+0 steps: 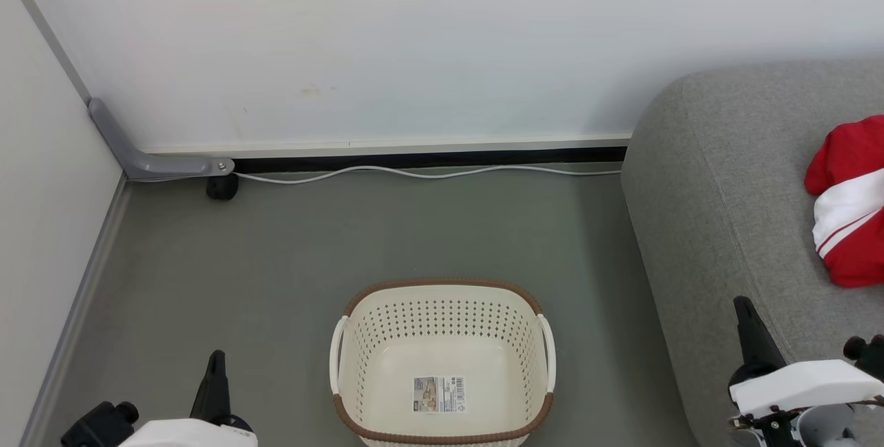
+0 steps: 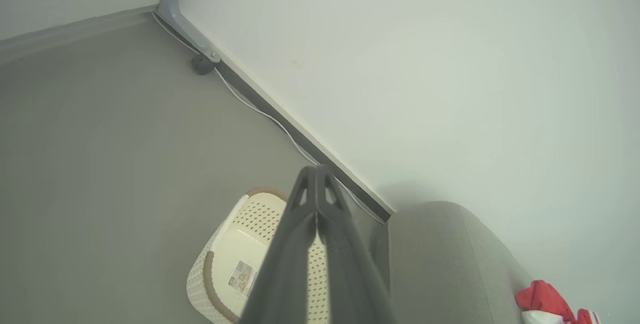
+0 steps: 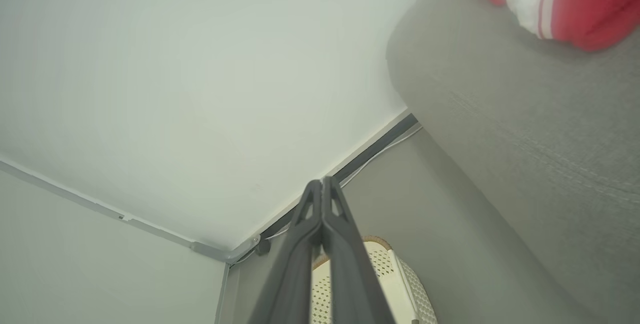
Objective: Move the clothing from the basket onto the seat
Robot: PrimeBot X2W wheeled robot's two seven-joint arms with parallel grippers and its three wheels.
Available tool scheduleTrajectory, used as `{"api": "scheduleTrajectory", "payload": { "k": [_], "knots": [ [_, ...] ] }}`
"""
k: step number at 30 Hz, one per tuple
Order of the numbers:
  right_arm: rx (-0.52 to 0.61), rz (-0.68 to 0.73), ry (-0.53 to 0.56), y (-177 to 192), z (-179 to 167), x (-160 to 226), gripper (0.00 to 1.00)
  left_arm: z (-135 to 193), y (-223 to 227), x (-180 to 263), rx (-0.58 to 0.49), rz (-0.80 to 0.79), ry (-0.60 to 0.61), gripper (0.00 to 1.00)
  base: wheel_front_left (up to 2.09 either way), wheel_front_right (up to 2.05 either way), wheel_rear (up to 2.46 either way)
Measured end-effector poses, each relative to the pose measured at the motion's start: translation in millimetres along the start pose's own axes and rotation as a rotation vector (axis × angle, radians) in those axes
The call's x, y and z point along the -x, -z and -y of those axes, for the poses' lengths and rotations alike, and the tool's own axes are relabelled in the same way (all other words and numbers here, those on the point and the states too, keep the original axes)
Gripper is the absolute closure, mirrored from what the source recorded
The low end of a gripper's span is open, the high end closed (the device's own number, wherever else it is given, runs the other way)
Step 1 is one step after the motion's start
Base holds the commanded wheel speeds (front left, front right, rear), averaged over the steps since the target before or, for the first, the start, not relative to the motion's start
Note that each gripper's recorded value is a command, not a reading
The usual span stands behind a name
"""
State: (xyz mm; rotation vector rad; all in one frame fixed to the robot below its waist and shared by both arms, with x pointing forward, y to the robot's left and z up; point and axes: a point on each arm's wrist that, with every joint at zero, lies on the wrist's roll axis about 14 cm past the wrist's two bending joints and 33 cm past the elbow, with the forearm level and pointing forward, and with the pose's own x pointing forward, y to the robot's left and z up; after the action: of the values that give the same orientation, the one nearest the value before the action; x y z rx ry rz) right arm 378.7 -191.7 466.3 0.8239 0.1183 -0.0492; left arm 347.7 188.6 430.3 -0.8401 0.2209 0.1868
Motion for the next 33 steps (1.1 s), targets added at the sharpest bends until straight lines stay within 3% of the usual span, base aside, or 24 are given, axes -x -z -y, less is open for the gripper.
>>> {"api": "scheduleTrajectory", "payload": {
  "k": [33],
  "knots": [
    [-0.382, 0.025, -0.001, -12, -2, -2, 1.0, 17, -11, -7, 0.374, -0.025, 0.077, 1.0, 0.0, 0.0, 0.0]
  ]
}}
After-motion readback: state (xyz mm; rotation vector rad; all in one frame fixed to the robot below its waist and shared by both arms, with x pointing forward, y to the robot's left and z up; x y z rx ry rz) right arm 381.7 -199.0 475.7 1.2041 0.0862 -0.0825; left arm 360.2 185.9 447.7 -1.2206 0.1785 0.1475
